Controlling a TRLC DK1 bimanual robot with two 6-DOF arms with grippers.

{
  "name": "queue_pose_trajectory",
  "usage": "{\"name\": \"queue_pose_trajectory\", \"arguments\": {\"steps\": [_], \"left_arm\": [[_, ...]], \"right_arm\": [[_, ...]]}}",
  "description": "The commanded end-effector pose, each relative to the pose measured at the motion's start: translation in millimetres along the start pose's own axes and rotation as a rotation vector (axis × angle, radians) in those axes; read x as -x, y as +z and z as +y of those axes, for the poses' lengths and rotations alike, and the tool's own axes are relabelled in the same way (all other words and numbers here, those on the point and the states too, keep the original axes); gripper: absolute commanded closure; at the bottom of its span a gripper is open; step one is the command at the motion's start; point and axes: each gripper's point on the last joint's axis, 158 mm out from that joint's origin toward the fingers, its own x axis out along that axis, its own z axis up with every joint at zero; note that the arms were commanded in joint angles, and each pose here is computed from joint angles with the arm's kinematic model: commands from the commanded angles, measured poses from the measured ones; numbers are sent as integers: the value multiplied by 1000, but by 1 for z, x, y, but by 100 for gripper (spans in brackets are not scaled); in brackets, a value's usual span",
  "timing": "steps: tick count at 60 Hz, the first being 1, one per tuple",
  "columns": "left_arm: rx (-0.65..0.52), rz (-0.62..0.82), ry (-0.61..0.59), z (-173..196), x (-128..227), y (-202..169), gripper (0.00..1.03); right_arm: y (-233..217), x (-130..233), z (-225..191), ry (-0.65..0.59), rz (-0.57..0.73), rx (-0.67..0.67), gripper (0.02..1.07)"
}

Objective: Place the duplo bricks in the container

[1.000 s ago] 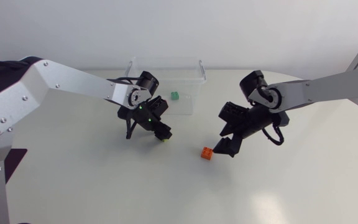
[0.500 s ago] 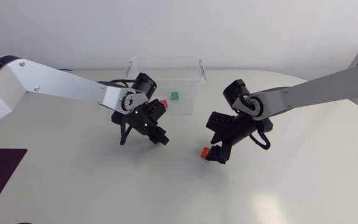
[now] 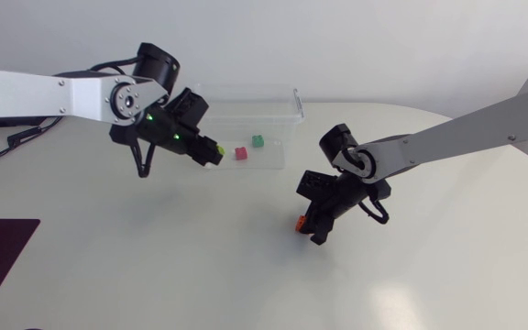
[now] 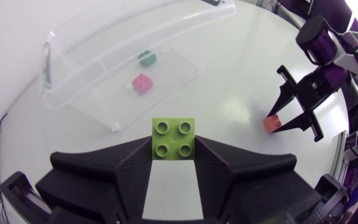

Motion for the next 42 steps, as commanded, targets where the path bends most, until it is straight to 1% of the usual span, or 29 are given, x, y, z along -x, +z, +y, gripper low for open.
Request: {"name": "queue_pose_trajectory", "arguments": {"steps": [1,3,7,22,27,35,39,42], "left_arm": [[38,-82,26,20,21,29,77],[51,-103,38,28,25,35,77],[76,-137,40,38,29,48,76],[109,-276,49,56,32,95,75],[122,-300,55,65,27,107,75],[129,-299,60,79,2,115,73],[133,-306,65,88,-11,118,71],[143,-298,67,94,-22,118,60]], "right_arm": [[-2,-4,6,7,13,0,87],[-1,-1,6,6,12,-5,88],[3,7,6,-1,1,-6,93],[33,53,8,-63,-68,-9,93],[45,69,10,-76,-93,-2,93],[66,94,13,-97,-132,9,93],[80,108,9,-114,-159,7,92],[89,118,5,-126,-177,3,92]]}}
